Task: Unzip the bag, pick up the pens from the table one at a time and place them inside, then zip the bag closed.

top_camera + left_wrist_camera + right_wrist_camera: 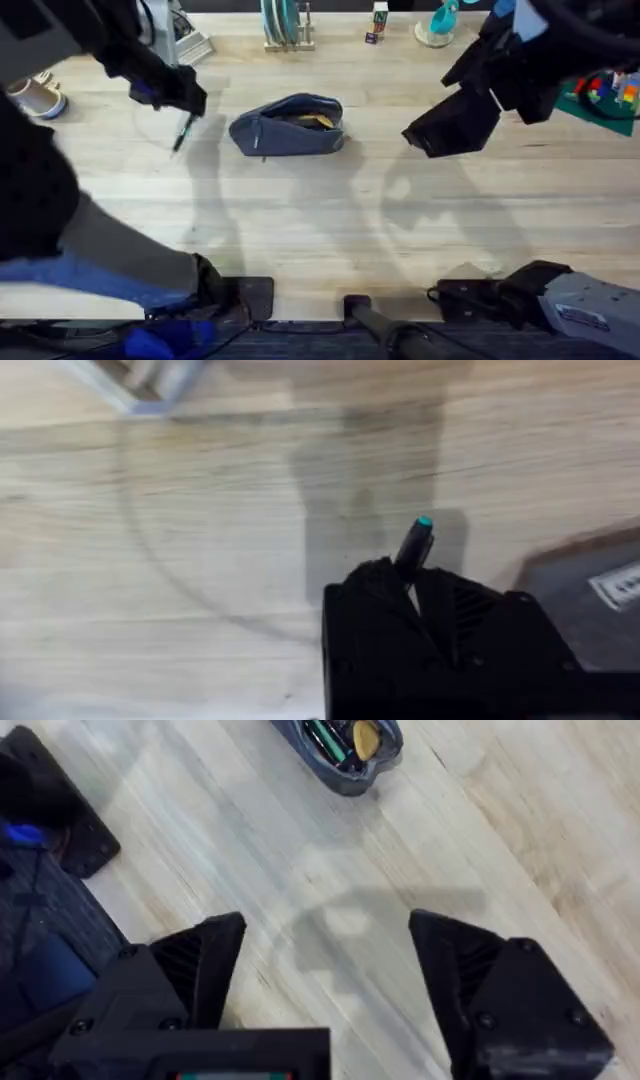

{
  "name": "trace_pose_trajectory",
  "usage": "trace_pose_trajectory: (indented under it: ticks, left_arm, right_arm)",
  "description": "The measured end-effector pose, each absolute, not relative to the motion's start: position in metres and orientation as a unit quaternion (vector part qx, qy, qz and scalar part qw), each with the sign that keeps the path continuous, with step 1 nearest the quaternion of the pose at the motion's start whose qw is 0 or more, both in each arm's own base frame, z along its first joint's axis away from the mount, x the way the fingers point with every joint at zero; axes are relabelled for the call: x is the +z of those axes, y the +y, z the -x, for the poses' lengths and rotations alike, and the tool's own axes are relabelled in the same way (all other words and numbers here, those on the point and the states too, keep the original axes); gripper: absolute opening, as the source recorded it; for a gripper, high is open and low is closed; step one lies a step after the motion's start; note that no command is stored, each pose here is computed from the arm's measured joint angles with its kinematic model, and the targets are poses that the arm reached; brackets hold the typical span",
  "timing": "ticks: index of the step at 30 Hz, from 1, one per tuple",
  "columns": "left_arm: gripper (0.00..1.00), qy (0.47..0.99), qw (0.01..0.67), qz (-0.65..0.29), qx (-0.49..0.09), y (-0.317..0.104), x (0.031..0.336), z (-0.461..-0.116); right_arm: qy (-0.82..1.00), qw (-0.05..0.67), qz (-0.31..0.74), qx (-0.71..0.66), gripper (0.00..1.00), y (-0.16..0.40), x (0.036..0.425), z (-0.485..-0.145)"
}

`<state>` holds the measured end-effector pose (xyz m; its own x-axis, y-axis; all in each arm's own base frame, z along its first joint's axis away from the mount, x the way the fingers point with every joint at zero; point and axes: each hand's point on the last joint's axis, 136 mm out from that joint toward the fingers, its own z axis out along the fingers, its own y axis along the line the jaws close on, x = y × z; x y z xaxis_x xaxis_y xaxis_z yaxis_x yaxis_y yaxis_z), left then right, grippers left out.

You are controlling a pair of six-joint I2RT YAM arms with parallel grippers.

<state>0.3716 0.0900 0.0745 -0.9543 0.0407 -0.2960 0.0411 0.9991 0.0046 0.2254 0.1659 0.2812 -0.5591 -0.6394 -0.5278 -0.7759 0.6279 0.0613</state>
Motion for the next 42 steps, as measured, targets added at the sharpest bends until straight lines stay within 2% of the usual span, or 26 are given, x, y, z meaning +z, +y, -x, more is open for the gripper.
trace_pose_trajectory:
  ticks: [5,10,22,33,42]
  left_arm:
    - [0.042,0.979,0.202,-0.023,0.017,0.09,0.122,-0.368]
    - [0.042,0.973,0.227,-0.024,0.025,0.087,0.151,-0.357]
    - [0.042,0.974,0.225,-0.023,0.025,0.074,0.188,-0.311]
    - [0.042,0.96,0.275,-0.03,0.036,0.067,0.223,-0.294]
    - [0.041,0.93,0.34,-0.136,0.012,0.023,0.257,-0.286]
  right_arm:
    - [0.871,0.235,0.406,0.145,0.996,0.166,0.281,-0.225]
    - [0.871,0.235,0.406,0.145,0.996,0.166,0.281,-0.225]
    - [0.871,0.235,0.406,0.145,0.996,0.166,0.281,-0.225]
    - [0.871,0.235,0.406,0.145,0.995,0.166,0.281,-0.225]
    - [0.871,0.235,0.406,0.145,0.996,0.166,0.281,-0.225]
